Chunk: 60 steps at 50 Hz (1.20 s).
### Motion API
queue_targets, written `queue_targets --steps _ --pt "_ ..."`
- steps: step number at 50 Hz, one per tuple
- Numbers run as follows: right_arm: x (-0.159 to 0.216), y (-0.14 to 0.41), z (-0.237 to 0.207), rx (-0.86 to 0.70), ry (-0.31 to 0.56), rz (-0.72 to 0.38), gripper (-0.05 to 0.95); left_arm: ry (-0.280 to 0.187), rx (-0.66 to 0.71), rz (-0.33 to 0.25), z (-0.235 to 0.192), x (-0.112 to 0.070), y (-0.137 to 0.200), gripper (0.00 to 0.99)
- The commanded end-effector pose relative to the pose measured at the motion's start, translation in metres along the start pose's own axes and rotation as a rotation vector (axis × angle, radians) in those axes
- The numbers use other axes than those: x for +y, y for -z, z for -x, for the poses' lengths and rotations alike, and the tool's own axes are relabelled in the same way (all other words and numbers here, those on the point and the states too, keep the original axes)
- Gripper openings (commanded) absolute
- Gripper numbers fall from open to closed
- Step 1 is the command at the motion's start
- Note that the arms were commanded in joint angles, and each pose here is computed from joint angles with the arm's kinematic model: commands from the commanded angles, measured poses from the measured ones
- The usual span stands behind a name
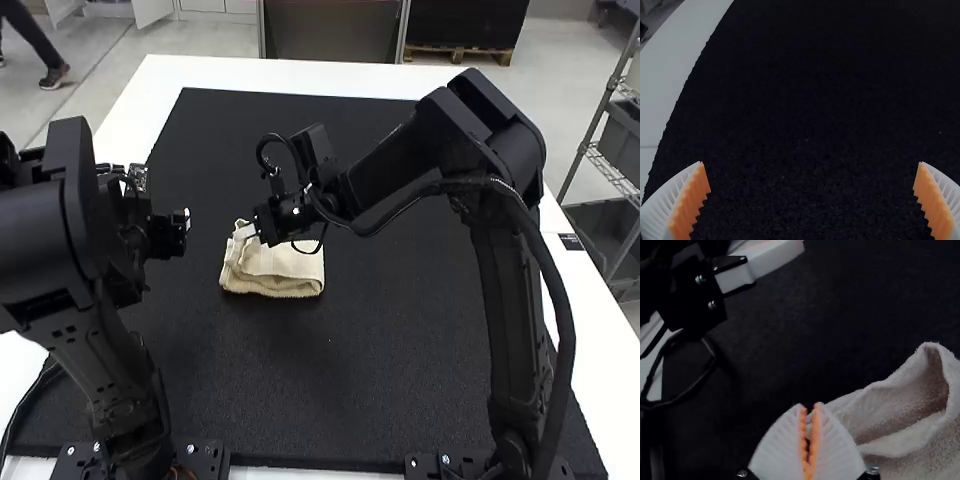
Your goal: Fold the towel.
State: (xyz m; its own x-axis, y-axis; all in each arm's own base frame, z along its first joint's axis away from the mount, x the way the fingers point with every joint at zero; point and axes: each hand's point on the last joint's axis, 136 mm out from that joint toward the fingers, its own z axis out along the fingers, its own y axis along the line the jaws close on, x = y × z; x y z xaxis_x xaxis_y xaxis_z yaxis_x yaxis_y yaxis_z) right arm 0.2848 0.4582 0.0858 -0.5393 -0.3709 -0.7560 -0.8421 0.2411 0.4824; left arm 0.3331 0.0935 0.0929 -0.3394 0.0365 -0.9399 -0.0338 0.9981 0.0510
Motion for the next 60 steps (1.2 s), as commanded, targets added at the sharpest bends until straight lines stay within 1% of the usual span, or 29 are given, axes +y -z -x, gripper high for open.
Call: queue_targets --steps 1,11,18,24,35,52,60 --pt "-0.001 0.006 0.011 -0.023 0.005 0.020 -0.02 0.008 -0.006 -0.009 -0.001 -0.003 0.004 0.959" --pt "0.001 0.007 0.006 -0.017 0.009 0.048 -0.02 0.008 -0.006 -0.008 -0.001 -0.002 0.004 0.959" --pt "-0.010 0.013 0.005 -0.027 -0.004 0.027 -0.02 0.008 -0.005 -0.011 -0.001 -0.003 0.004 0.959" --pt "-0.033 0.022 0.007 -0.045 -0.023 -0.050 -0.02 0.008 -0.007 -0.011 -0.001 -0.003 0.004 0.959" --pt "-0.051 0.028 0.006 -0.055 -0.021 -0.103 -0.02 0.016 -0.002 -0.011 -0.003 -0.004 0.004 0.959" --pt "-0.063 0.016 -0.016 -0.015 -0.049 -0.114 -0.02 0.017 -0.003 -0.014 -0.003 -0.004 0.004 0.959" --pt "-0.065 0.010 -0.024 0.001 -0.037 -0.109 -0.02 0.022 -0.003 -0.016 -0.003 -0.005 0.004 0.959"
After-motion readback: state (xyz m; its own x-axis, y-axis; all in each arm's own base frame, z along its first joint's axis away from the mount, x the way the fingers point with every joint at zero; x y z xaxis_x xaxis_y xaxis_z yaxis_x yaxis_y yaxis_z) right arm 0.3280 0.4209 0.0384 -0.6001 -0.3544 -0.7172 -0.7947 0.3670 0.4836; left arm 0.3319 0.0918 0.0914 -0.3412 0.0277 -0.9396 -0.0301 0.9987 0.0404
